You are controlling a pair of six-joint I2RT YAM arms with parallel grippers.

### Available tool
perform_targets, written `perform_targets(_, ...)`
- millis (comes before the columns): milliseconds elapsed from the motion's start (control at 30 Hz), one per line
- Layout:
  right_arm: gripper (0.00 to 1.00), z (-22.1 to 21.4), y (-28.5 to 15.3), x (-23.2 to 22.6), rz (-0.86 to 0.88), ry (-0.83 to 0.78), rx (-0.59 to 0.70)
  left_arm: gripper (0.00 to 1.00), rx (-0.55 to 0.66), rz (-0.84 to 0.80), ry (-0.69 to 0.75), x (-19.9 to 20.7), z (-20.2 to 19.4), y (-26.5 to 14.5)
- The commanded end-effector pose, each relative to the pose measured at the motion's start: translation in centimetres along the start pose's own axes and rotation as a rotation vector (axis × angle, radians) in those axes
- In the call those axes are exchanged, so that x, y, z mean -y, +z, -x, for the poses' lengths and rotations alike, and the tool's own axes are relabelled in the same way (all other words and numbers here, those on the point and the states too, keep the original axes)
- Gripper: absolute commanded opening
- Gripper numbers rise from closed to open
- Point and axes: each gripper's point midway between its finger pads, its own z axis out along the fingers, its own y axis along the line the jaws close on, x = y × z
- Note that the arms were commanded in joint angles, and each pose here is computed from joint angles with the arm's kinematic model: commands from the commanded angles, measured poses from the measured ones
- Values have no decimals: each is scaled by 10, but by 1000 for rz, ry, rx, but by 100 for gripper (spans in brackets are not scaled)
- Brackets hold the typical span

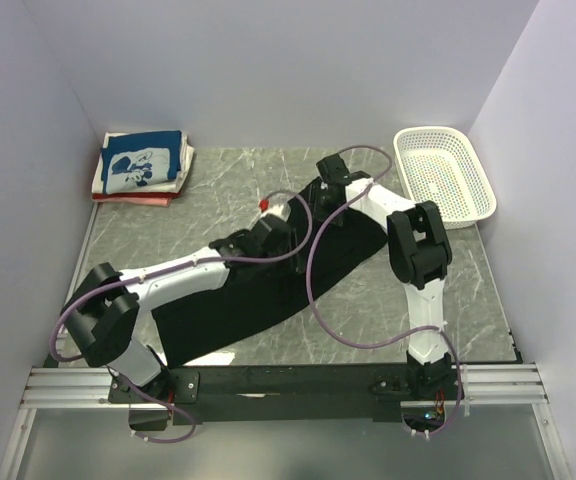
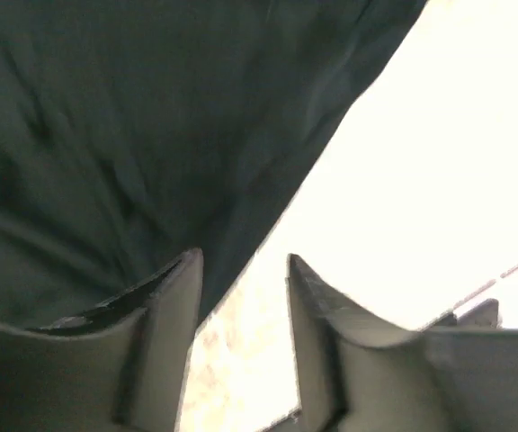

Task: Fold and stack the t-shirts
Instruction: Fold the tshirt

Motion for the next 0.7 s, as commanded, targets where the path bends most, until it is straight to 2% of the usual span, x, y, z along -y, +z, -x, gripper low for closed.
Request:
perform_targets(0, 59, 52, -72, -22, 168, -15, 144, 52, 154, 67, 189, 11, 55, -15)
perform_targets(67, 60, 69, -96, -12, 224, 63, 187, 56, 178, 115, 294, 7, 73, -13)
perform_targets(100, 60, 79, -125, -10, 257, 90, 239, 58, 190, 105, 341, 14, 82, -7)
perform_targets(133, 61, 89, -139, 5, 255, 161, 278, 63, 203, 118, 408, 12, 90, -5)
perform_targets(200, 62, 92, -172, 23, 276, 226, 356, 68, 217, 49, 476, 26, 99, 2)
perform_targets(233, 63, 91, -182, 28, 290, 280, 376, 72, 205, 57, 532, 21, 102, 12)
perform_targets(267, 63, 83, -179, 47, 282, 328, 382, 74, 205, 53, 561, 21, 105, 18)
perform_targets(300, 63, 81, -202, 48, 315, 338, 429, 76, 192, 47, 591, 20, 107, 31)
perform_targets(367, 64, 64, -217, 55, 350, 376, 465, 80, 175, 64, 677, 16, 111, 45)
perform_targets(533, 65, 23, -235, 59, 394, 406, 518, 84, 85, 43, 867, 11, 109, 92)
perform_targets(667, 66, -15, -247, 67, 407, 408, 562, 86, 48, -53, 867, 15, 110, 116)
